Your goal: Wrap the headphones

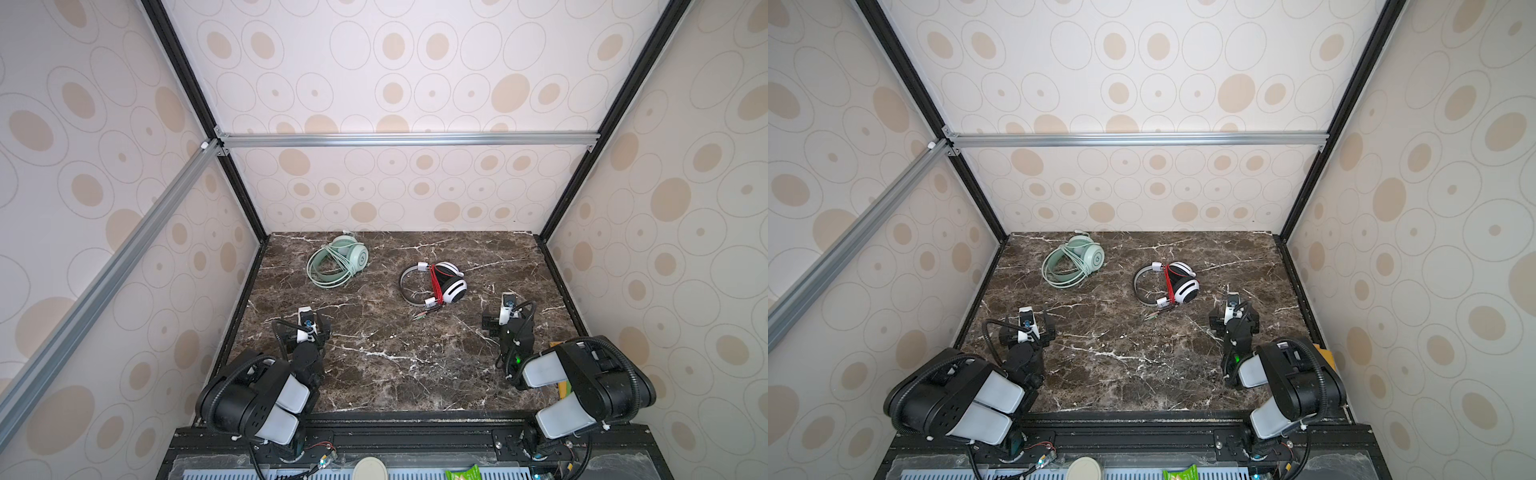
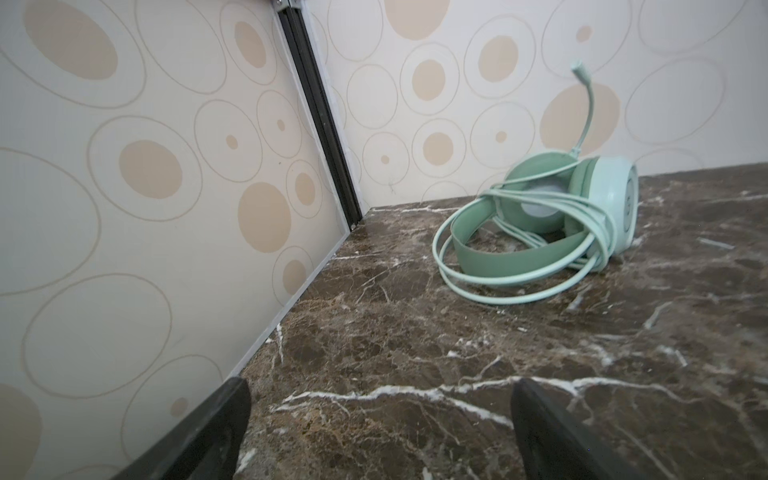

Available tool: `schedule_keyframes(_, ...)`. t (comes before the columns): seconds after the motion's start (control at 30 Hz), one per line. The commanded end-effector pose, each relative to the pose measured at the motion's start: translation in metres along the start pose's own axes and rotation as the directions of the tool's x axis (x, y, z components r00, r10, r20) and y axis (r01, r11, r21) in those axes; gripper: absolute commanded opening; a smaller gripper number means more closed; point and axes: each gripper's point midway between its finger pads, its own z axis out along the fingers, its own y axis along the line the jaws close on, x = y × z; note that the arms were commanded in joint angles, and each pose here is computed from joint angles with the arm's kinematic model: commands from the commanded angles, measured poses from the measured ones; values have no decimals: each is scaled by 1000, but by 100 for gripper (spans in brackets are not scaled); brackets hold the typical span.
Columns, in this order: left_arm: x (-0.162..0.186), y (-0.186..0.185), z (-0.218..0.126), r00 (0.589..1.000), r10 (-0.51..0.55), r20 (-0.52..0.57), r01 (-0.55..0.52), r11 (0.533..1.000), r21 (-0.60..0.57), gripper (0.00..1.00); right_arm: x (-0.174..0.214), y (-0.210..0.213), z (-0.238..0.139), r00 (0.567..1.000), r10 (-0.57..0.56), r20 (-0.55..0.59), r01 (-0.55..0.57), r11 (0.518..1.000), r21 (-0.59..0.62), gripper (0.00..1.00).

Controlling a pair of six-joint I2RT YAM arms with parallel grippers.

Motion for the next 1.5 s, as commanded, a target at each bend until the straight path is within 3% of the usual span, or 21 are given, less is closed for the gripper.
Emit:
schedule_keyframes(0.0,-41,26,3,966,-189,177,203,977,-61,98,-10,-2,8,999,26,42,-27,999,24,100)
schedule_keyframes(0.33,-28,9,44,980,-192,52,190,981,27,98,-1,-8,26,994,51,-96,-47,998,49,100)
schedule_keyframes(0.43,-12,-9,70,983,-177,-50,181,978,107,98,7,-12,37,977,118,-179,-125,992,-27,100)
schedule_keyframes(0.5,-14,2,60,973,-229,-2,228,968,104,98,5,-12,38,979,116,-168,-122,992,-28,100)
schedule_keyframes(0.6,-14,3,60,974,-228,3,226,969,103,98,3,-11,35,982,113,-149,-120,992,-42,100)
schedule_keyframes(0.7,-21,13,46,965,-256,60,249,964,97,98,-4,-6,14,992,122,-35,-125,987,-103,100)
schedule_keyframes(0.83,-29,21,20,949,-279,144,261,956,132,98,-1,-23,-7,982,170,75,-167,985,-44,100)
schedule_keyframes(0.93,-13,-7,56,979,-202,-2,200,966,164,98,-3,-8,25,991,115,-65,-119,990,-74,100)
schedule_keyframes(0.97,-7,-20,73,985,-157,-72,168,968,184,98,6,-1,39,972,89,-219,-110,990,-86,100)
schedule_keyframes(1.0,-16,-15,66,982,-186,-12,185,965,186,98,6,-5,38,979,121,-161,-139,985,-103,100)
schedule_keyframes(1.03,-12,-14,67,983,-183,-31,185,967,172,98,1,-8,40,984,133,-123,-145,985,-94,100)
schedule_keyframes(1.1,-14,-14,67,984,-177,-24,179,968,173,98,8,-3,38,974,102,-203,-125,987,-104,100)
schedule_keyframes(1.17,-14,-15,67,984,-177,-28,179,968,175,98,3,-3,39,985,103,-141,-118,988,-102,100)
schedule_keyframes(1.23,-14,-14,66,984,-178,-24,180,968,173,98,6,-2,37,977,97,-192,-119,988,-104,100)
schedule_keyframes(1.3,-15,-14,66,983,-180,-21,181,968,175,98,3,-3,38,984,102,-144,-117,988,-102,100)
schedule_keyframes(1.47,-14,-14,66,984,-179,-23,180,968,175,98,3,9,37,982,74,-172,-103,981,-166,100)
